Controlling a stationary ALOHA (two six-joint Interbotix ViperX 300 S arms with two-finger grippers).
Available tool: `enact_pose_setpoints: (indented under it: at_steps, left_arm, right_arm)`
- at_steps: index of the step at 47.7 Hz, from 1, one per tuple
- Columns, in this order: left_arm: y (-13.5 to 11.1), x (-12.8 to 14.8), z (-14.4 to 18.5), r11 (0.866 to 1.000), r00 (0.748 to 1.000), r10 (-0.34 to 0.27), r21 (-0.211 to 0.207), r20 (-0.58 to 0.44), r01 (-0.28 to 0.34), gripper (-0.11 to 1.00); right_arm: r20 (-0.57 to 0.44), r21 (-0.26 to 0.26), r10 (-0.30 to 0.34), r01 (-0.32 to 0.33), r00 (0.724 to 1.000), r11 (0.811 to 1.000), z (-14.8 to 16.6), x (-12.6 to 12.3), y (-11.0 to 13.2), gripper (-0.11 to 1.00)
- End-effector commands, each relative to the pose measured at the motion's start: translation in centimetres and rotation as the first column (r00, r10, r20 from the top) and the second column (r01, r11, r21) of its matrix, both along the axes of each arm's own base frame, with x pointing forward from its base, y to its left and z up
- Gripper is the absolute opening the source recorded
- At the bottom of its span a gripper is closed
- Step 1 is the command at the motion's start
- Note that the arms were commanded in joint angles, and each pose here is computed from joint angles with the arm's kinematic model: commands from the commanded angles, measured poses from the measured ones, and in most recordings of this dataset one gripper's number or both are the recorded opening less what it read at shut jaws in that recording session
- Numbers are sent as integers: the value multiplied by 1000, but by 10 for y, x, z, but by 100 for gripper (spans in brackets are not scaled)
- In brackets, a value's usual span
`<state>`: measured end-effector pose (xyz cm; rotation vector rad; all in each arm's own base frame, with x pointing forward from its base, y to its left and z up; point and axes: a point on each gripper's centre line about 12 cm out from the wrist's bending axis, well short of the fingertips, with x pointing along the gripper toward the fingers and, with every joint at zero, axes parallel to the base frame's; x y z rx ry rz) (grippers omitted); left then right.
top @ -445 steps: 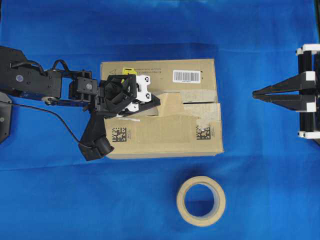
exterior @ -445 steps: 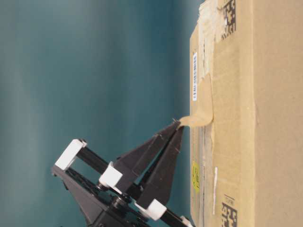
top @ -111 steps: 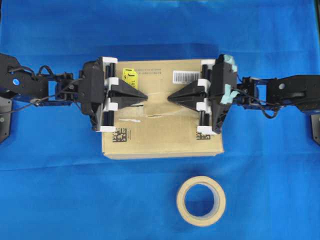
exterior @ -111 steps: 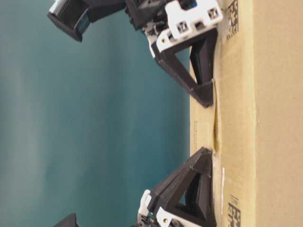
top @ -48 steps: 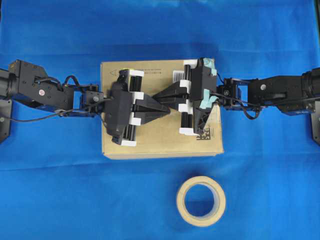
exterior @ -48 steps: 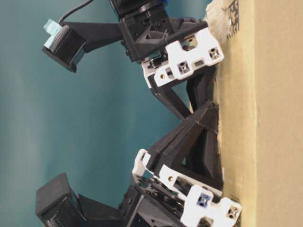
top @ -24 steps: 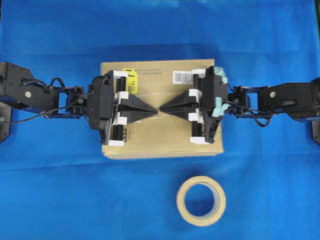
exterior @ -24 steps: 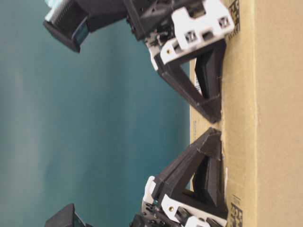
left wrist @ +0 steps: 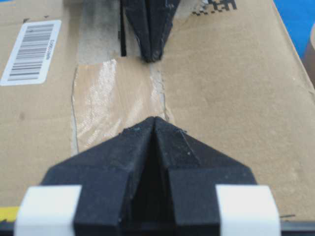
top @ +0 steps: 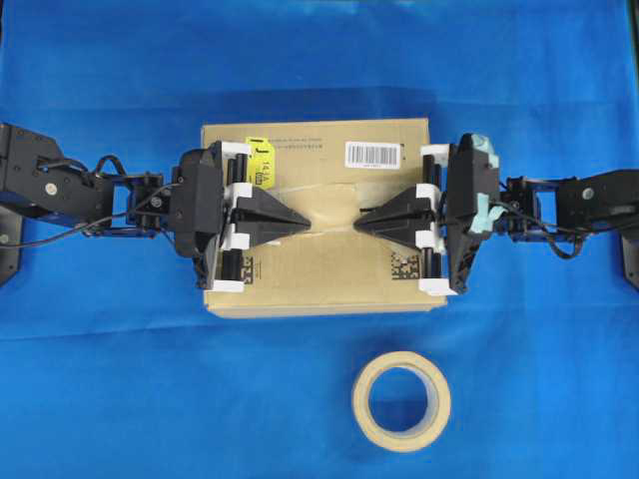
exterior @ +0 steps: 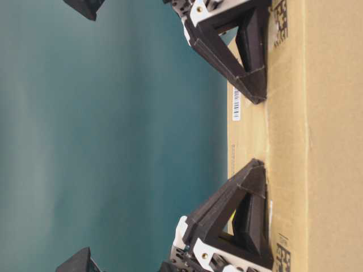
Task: Apply tape along the seams of the closed cardboard box to seal it securely.
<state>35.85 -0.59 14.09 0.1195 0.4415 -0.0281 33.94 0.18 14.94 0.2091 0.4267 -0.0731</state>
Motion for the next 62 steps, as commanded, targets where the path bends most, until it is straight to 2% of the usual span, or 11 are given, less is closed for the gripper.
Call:
enact_pose_setpoints:
  at_steps: [1, 9, 16, 21, 28, 44, 56, 62]
  left_arm:
    - [-12, -9, -8, 999, 998, -40, 6, -52, 41, 0]
    - [-16, -7, 30, 998, 998, -55, 8, -12, 55, 0]
    - [-17, -13, 70, 997, 997, -75, 36, 11, 74, 0]
    - [-16, -22, 98, 995, 995, -86, 55, 50, 83, 0]
    - [-14, -42, 120, 995, 993, -84, 53, 85, 80, 0]
    - [-7, -109, 131, 999, 988, -50, -5, 147, 51, 0]
    - [-5, -156, 120, 998, 981, -44, -24, 189, 49, 0]
    - [-4, -174, 107, 998, 979, -39, -35, 198, 47, 0]
  right_arm:
    - [10, -9, 14, -14, 1000, 1000, 5, -5, 3, 0]
    - [97, -28, 27, -24, 995, 999, 37, -7, 3, 0]
    - [174, -58, 45, -36, 984, 998, 73, -18, 3, 0]
    - [224, -76, 56, -40, 973, 996, 97, -29, 3, 0]
    - [255, -89, 69, -47, 965, 995, 120, -53, 4, 0]
    - [192, -80, 93, -79, 977, 994, 132, -120, 5, 0]
    - [136, -69, 91, -82, 987, 994, 112, -157, 3, 0]
    - [124, -66, 74, -66, 990, 996, 100, -165, 0, 0]
